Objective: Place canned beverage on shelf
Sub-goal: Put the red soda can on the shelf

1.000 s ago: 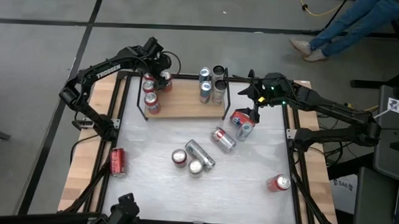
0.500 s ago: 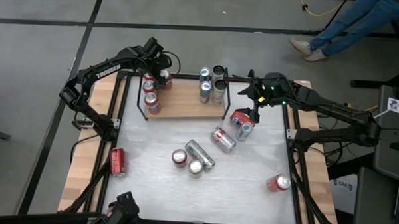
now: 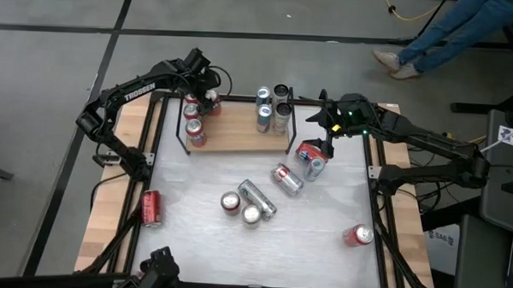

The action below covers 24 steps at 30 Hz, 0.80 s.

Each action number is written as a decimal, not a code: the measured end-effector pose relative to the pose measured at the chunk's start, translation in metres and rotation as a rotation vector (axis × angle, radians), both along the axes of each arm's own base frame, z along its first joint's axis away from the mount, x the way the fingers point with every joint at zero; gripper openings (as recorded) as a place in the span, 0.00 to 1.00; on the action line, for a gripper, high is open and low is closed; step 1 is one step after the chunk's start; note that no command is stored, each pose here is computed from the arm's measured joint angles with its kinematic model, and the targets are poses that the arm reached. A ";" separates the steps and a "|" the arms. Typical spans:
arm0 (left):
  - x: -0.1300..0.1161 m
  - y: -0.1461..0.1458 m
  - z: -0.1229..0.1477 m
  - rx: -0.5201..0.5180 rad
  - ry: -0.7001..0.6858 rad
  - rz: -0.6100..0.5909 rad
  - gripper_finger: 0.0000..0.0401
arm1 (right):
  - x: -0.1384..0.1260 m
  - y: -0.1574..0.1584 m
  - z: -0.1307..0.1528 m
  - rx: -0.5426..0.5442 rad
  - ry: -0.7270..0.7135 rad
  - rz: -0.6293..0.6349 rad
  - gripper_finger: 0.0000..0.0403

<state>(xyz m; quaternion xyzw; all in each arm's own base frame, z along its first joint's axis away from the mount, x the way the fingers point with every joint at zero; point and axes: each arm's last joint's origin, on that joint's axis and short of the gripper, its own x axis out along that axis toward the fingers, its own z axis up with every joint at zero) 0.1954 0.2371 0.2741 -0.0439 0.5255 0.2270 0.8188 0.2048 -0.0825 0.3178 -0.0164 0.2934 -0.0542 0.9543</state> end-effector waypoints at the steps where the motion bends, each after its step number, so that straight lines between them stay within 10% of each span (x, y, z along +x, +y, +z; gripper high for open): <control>1: 0.000 0.000 0.000 0.000 0.000 0.000 0.80 | 0.000 0.000 0.000 0.000 0.000 0.000 0.88; 24: 0.000 0.000 -0.001 -0.001 0.009 0.030 0.91 | 0.000 0.000 0.000 0.000 0.000 0.000 0.88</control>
